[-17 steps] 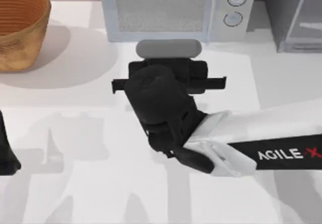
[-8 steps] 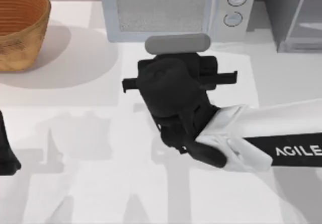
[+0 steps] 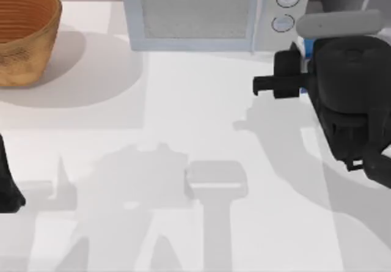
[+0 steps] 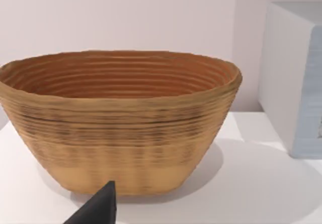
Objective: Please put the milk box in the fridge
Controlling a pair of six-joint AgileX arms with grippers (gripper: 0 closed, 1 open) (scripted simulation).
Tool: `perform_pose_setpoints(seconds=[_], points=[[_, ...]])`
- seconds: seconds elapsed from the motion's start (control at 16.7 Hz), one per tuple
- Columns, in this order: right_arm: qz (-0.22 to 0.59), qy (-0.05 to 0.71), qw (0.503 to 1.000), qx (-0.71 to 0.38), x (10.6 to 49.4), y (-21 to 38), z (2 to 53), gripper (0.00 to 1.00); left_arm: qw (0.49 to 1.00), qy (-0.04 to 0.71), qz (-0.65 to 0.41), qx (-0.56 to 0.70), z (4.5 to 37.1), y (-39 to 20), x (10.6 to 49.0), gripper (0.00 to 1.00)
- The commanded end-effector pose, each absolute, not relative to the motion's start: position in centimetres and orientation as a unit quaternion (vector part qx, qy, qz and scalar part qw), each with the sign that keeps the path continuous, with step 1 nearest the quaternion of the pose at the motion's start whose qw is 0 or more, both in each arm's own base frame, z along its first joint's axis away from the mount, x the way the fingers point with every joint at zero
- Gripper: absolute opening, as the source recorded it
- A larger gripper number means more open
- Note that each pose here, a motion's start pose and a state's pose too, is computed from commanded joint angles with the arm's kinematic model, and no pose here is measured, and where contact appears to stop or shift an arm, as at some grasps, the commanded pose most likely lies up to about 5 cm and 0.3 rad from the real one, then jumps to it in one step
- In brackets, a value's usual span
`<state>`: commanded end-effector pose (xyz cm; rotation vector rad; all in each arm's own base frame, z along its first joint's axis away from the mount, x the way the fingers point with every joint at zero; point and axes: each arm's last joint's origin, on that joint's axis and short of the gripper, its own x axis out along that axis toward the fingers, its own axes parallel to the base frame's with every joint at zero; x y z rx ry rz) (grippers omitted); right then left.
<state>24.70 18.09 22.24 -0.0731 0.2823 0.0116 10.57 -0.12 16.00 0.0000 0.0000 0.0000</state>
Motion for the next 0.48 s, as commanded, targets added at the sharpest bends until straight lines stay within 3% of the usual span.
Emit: perform_pose_setpoints(seconds=[0.48], points=[[0.038, 0.071, 0.997, 0.019, 18.5, 8.2, 25.7, 0.0, 1.0, 0.0, 0.0, 0.0, 16.0, -0.1, 10.6, 1.0]])
